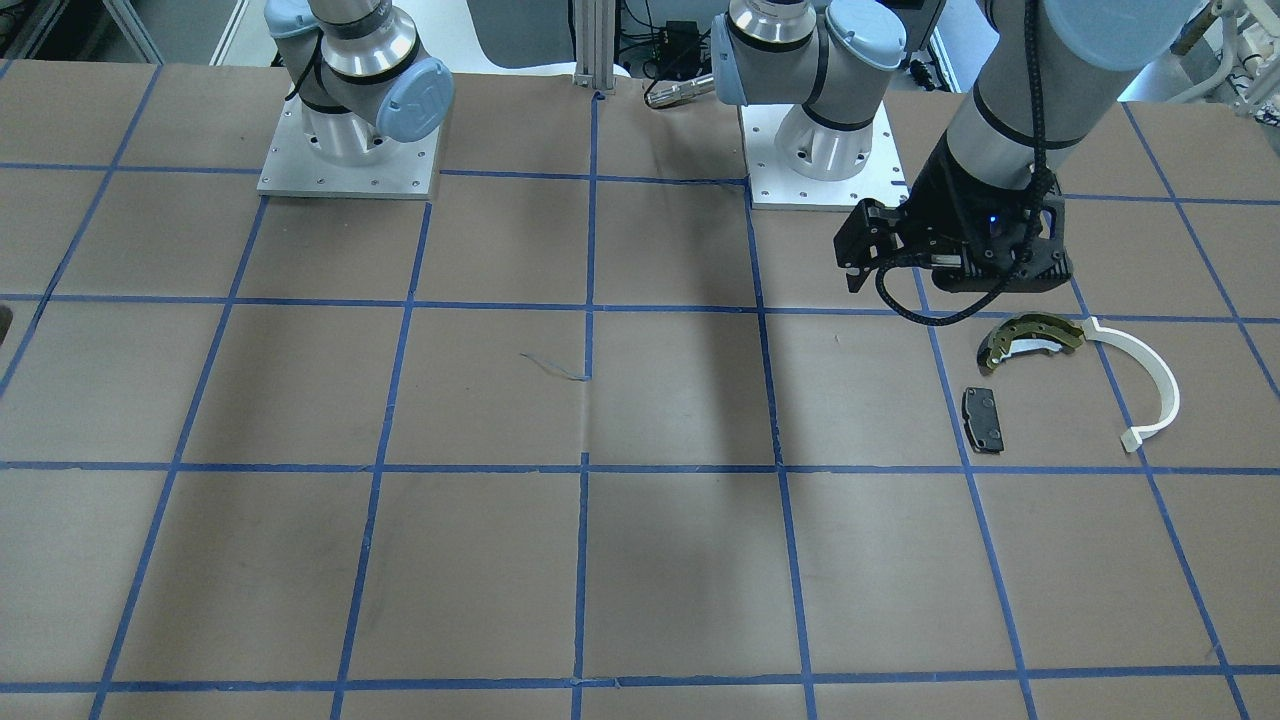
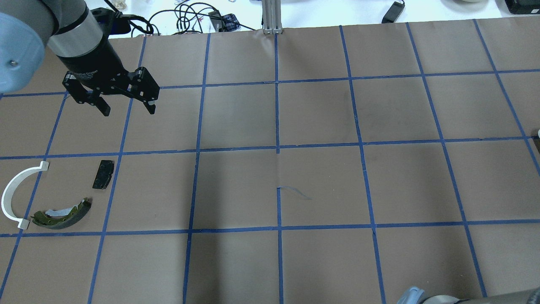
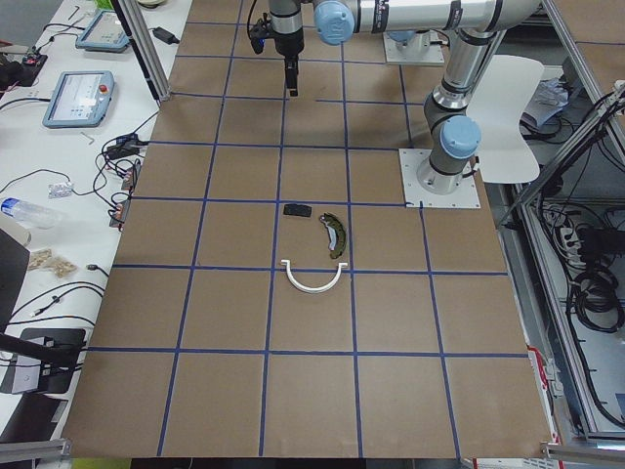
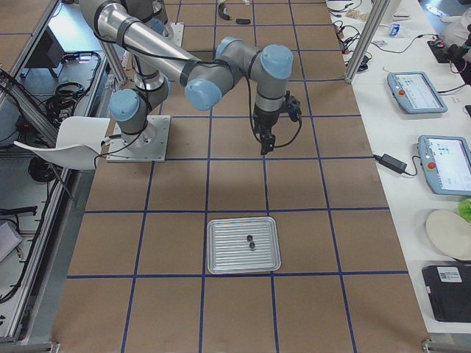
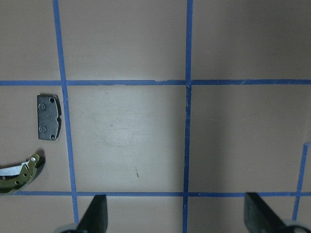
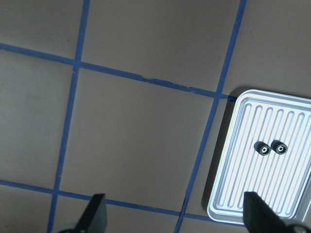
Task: Place bearing gear from tray to pile
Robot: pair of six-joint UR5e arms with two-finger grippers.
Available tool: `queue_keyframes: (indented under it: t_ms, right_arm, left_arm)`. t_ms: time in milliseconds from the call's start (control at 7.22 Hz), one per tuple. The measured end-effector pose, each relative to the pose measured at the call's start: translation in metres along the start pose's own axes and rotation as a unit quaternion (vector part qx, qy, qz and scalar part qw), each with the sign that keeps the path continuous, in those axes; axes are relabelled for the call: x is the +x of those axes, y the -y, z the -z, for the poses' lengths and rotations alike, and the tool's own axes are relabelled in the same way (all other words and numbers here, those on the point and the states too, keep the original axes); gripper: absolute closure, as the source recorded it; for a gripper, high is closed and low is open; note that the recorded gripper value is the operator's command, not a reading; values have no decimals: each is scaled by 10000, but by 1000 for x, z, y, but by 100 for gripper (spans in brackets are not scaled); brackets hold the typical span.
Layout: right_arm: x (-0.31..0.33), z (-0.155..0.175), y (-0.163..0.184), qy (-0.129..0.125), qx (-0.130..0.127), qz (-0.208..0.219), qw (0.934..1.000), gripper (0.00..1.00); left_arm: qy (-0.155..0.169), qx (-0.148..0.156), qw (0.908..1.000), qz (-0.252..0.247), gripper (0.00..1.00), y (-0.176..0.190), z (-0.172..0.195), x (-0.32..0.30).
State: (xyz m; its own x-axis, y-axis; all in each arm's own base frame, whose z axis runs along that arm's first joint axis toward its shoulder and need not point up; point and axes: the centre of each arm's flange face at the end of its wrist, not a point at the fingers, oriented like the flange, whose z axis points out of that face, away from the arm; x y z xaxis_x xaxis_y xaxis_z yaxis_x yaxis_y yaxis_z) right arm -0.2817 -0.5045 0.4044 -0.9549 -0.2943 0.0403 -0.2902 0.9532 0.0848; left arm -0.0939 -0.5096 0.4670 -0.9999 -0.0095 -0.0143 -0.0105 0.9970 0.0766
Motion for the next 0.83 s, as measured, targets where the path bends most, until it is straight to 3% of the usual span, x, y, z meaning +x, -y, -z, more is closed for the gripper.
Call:
queue_keyframes:
  t_ms: [277, 415, 692, 831]
  right_arm:
    - [70, -52, -24, -124, 35, 869, 9961, 0]
    - [96, -80, -33, -165, 50, 1390, 9901, 0]
    - [133, -128, -49, -113, 90, 2380, 9712, 0]
    - [145, -147, -51, -162, 178, 2926, 9559, 0]
  left_arm:
    - [-1, -3, 10000, 0, 0, 0, 0, 1]
    - [-1, -6, 10000, 0, 0, 0, -1, 0]
    - [0, 1, 10000, -4, 0, 1, -1, 0]
    - [1, 5, 10000, -4, 0, 1, 0, 0]
